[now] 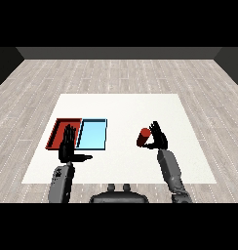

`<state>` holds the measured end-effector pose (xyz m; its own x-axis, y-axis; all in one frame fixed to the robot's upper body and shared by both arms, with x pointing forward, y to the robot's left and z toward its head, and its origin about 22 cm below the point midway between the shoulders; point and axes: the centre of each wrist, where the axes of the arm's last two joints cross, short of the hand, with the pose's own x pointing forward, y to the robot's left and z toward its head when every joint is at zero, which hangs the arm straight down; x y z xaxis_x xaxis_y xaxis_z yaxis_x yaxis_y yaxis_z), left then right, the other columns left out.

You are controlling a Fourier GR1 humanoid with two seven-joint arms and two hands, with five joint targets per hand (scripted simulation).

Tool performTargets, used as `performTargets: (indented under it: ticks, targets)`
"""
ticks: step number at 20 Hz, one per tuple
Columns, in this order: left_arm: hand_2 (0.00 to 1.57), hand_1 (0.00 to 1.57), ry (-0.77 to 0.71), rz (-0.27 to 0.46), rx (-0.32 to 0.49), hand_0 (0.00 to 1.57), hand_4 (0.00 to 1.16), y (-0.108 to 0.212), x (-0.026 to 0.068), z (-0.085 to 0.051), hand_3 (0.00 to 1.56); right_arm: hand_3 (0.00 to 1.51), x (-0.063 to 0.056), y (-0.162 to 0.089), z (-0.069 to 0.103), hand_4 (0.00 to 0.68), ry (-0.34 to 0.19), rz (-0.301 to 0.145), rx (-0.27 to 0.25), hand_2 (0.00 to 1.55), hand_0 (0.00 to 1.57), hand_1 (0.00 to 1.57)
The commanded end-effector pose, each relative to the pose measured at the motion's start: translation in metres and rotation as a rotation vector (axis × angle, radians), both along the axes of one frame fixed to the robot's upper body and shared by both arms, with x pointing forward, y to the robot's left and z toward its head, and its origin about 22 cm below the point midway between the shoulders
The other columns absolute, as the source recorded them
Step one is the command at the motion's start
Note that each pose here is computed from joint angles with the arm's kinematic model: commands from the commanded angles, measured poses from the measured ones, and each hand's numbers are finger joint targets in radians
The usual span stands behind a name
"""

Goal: Pick the red can and put it in the red box

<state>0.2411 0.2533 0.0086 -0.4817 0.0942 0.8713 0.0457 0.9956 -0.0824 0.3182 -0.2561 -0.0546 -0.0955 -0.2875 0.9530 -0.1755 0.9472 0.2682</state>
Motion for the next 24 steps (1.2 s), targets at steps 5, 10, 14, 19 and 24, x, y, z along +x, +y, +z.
performTargets:
  ticks: [5, 10, 14, 19, 24]
  targets:
    - [0.0, 0.0, 0.015, 0.015, 0.001, 0.0, 0.0, -0.005, -0.0065, 0.003, 0.0, 0.0, -0.002, 0.014, -0.019, 0.0, 0.037, 0.003, -0.01, 0.0, 0.0, 0.0]
    - [0.0, 0.0, 0.004, -0.004, -0.005, 0.0, 0.0, 0.004, -0.0104, 0.002, 0.0, 0.0, 0.013, 0.006, -0.015, 0.0, 0.048, -0.019, -0.016, 0.0, 0.0, 0.0]
    - [0.0, 0.0, 0.005, 0.002, 0.009, 0.0, 0.0, 0.004, -0.0003, -0.002, 0.0, 0.0, 0.018, 0.027, -0.017, 0.0, 0.071, -0.014, -0.023, 0.0, 0.0, 0.0]
    - [0.0, 0.0, -0.028, 0.016, -0.008, 0.0, 0.0, -0.002, 0.0087, 0.033, 0.0, 0.0, 0.003, 0.022, -0.005, 0.0, 0.057, 0.012, -0.046, 0.0, 0.0, 0.0]
    - [0.0, 0.0, -0.003, 0.0, -0.003, 0.0, 0.0, 0.004, -0.0003, -0.008, 0.0, 0.0, 0.021, 0.043, -0.022, 0.0, 0.041, -0.005, -0.01, 0.0, 0.0, 0.0]
